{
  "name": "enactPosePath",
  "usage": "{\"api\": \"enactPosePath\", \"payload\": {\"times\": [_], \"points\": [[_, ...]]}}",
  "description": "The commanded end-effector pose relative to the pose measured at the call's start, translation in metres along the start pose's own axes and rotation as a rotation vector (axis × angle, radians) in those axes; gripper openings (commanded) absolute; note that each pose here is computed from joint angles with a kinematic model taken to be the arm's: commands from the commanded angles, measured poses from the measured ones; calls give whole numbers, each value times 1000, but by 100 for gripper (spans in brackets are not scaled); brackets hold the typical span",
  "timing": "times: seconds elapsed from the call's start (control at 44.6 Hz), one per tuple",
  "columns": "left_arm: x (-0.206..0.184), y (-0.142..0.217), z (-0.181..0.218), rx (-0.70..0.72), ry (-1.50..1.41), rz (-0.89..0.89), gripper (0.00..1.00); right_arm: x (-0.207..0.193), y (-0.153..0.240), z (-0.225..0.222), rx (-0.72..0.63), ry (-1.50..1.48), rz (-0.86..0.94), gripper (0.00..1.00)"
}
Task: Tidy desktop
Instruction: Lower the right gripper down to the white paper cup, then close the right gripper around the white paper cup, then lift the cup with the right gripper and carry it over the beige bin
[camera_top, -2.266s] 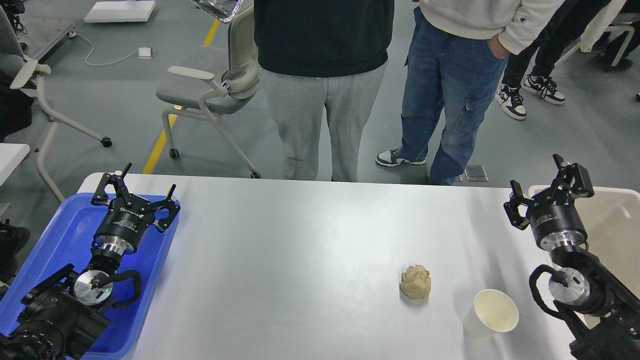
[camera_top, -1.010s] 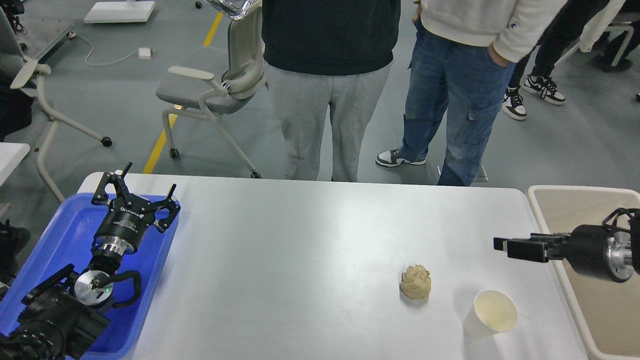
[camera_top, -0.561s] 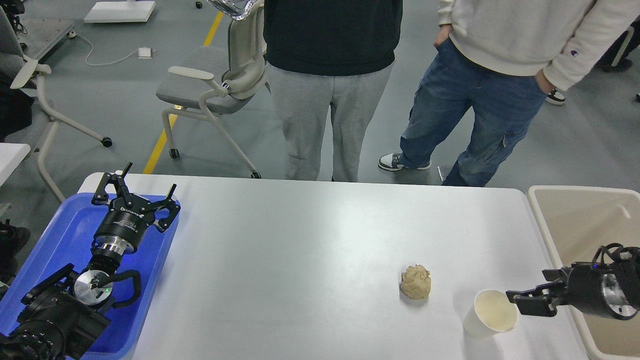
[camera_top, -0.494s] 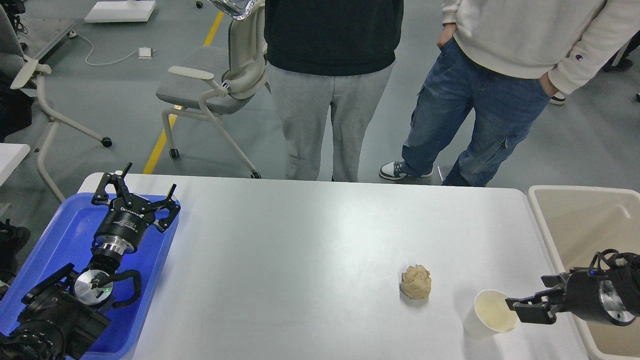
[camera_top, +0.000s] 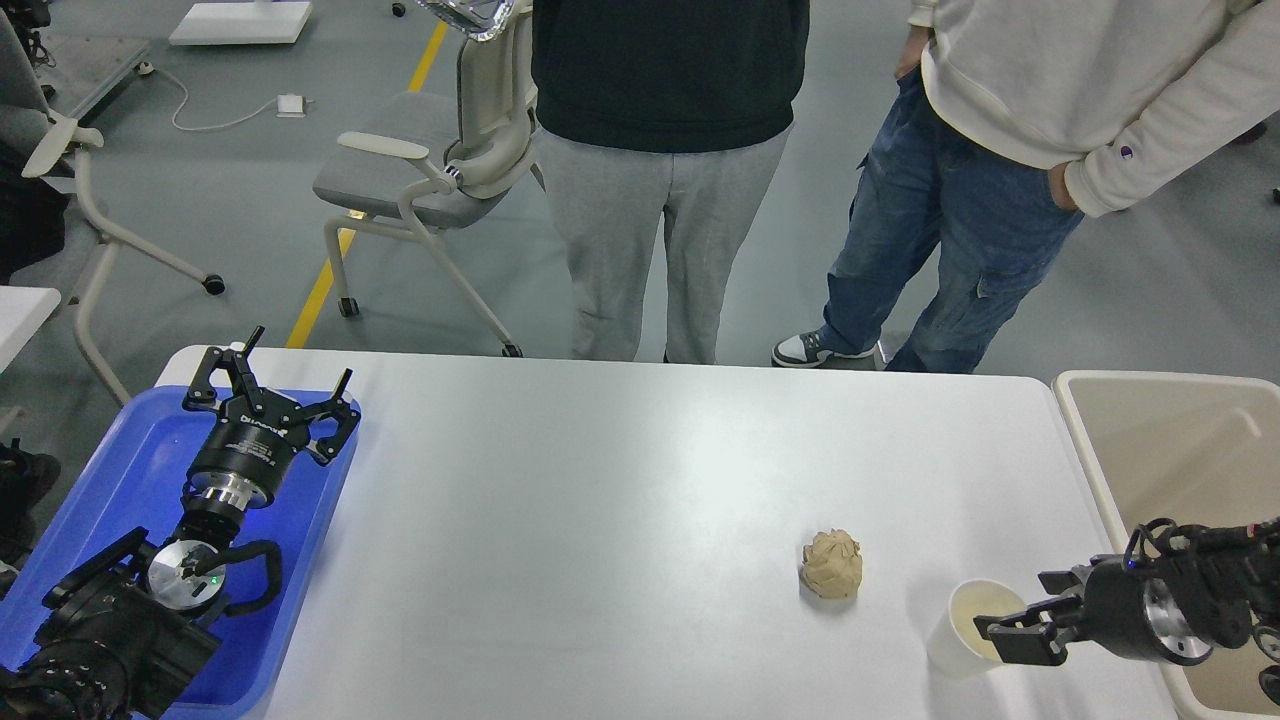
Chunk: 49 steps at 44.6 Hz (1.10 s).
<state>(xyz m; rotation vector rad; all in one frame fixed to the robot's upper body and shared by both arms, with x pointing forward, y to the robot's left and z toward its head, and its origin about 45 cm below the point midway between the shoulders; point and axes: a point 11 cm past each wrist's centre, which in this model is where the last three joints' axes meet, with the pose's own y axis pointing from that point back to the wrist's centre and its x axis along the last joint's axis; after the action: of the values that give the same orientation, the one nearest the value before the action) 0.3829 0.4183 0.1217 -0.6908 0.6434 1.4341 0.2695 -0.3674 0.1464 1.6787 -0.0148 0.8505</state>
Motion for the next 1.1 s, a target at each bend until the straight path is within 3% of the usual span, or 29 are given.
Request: {"api": "enactPosePath", "payload": {"times": [0.0,0.09,0.651,0.763,1.077], "points": [[0,0,0,0,0,0,100,-7,-12,-1,3,-3,-17,26],[0,0,0,1,0,0,100,-8,-12,3,-9,-6,-20,0],[0,0,0,1,0,-1,100,4,-9,4,-9,15,-11,0],[0,0,0,-1,0,-1,100,35,7,8,-5,10,49,0],[0,0,0,0,0,0,100,127,97,11,37,-54,121,0]]}}
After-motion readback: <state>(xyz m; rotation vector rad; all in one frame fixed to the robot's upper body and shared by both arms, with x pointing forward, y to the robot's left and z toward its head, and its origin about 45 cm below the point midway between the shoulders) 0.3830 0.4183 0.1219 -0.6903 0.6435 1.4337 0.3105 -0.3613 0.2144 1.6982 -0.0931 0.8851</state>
